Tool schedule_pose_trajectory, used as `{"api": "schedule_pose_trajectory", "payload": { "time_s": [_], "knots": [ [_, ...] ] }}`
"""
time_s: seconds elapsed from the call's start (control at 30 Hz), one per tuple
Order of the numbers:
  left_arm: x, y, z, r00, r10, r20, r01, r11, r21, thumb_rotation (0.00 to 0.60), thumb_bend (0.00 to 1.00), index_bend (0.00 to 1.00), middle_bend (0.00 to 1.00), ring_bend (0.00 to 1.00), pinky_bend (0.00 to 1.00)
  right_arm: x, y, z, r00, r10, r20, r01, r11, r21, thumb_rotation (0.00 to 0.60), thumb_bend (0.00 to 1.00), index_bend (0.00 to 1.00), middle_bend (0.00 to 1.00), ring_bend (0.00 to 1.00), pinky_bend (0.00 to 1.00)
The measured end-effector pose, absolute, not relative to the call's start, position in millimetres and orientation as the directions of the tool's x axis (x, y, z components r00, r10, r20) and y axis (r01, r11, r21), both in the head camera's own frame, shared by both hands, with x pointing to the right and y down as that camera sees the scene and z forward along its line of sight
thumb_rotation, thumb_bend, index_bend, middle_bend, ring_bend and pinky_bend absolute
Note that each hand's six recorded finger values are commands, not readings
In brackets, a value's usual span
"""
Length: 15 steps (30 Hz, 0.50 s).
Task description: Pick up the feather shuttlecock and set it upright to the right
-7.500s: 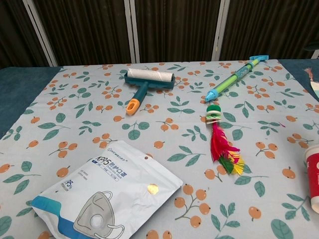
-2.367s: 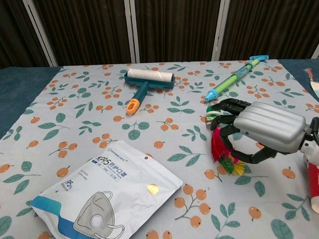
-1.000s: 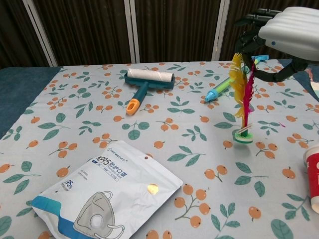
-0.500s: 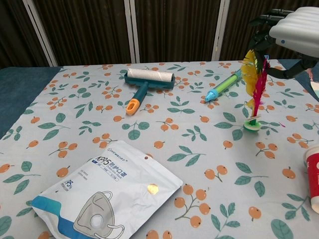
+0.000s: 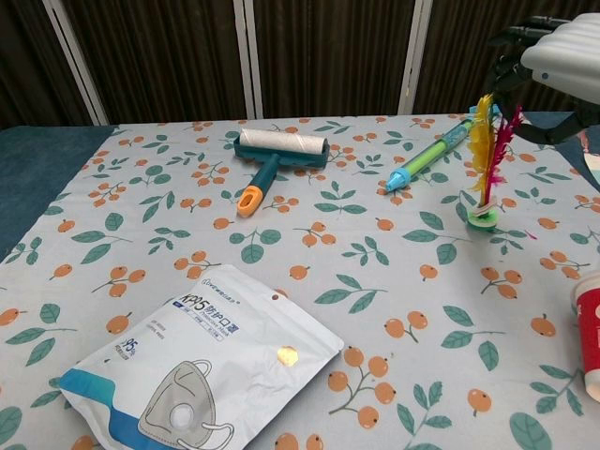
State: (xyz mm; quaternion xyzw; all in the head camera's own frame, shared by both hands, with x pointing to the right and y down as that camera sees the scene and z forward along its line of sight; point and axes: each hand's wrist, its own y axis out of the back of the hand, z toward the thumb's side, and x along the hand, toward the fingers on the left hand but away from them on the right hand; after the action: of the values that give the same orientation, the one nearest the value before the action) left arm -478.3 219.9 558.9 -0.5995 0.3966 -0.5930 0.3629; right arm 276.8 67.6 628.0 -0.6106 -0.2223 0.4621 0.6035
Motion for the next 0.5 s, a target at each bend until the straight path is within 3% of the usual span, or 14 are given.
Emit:
{"api": "schedule_pose_trajectory", "payload": {
  "time_s": [0.37, 0.5],
  "knots": [
    [-478, 220, 559, -0.018, -0.906, 0.423, -0.045, -0.422, -0.905, 0.553, 0.15, 0.12, 0.00, 0.00, 0.00, 285, 73, 637, 0.451, 0.833, -0.320, -0.301, -0.196, -0.933, 0.600, 0.39, 0.64, 0.29, 0.03, 0.00],
    [-478, 220, 559, -0.018, -0.906, 0.423, -0.045, -0.422, -0.905, 0.552, 0.15, 0.12, 0.00, 0.00, 0.00, 288, 74, 638, 0.442, 0.837, -0.323, -0.303, -0.200, -0.932, 0.600, 0.39, 0.59, 0.27, 0.02, 0.00]
  ]
}}
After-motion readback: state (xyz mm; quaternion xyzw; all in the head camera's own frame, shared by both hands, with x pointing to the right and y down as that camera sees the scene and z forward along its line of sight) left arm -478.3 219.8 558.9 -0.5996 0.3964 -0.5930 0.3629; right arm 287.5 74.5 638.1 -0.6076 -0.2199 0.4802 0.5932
